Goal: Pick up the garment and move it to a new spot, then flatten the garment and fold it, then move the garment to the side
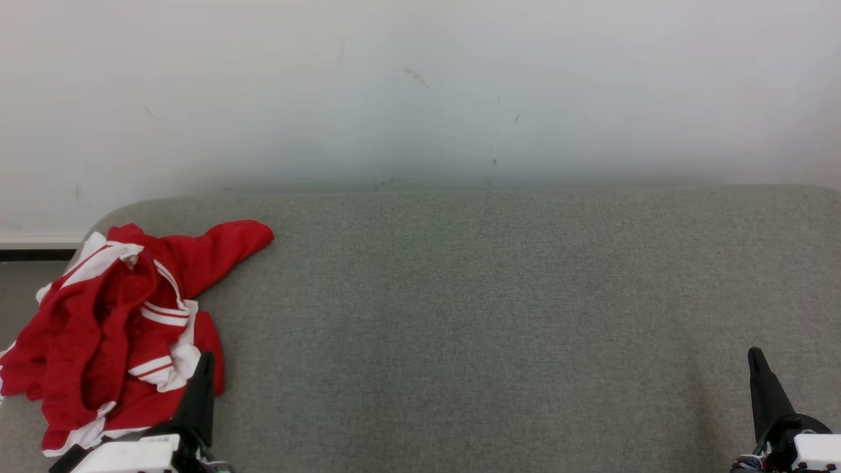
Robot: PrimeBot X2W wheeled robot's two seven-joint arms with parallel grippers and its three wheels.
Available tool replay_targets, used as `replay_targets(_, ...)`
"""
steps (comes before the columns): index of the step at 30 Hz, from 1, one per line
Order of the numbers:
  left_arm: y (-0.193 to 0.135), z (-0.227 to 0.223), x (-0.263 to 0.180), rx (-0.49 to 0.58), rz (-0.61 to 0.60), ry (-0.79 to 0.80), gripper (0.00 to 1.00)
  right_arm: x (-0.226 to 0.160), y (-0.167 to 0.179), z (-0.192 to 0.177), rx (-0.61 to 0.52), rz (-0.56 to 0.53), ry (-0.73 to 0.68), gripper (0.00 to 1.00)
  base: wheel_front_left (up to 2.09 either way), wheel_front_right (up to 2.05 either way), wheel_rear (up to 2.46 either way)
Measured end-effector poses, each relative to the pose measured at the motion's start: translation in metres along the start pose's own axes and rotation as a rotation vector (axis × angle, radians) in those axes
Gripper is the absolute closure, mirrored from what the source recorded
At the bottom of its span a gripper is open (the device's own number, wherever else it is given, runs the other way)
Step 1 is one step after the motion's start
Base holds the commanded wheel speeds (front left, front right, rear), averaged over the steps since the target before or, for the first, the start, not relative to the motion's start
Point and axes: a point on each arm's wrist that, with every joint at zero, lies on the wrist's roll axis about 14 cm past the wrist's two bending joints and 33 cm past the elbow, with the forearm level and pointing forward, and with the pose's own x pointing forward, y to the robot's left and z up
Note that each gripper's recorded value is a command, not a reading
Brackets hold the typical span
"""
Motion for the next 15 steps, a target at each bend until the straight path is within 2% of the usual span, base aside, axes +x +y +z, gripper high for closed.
replay_targets(11, 0.000, 0.000, 0.000, 0.000, 0.000, 0.000, 1.00, 0.000, 0.000, 0.000, 0.000, 0.000, 0.000, 1.00, 0.00, 0.00, 0.00)
replay_targets(12, 0.000, 0.000, 0.000, 0.000, 0.000, 0.000, 0.00, 0.000, 0.000, 0.000, 0.000, 0.000, 0.000, 0.00, 0.00, 0.00, 0.00)
replay_targets(15, 0.014, -0.002, -0.005, -0.009, 0.040, 0.000, 0.00, -0.005, -0.013, -0.003, 0.011, -0.039, 0.000, 0.00, 0.00, 0.00, 0.00)
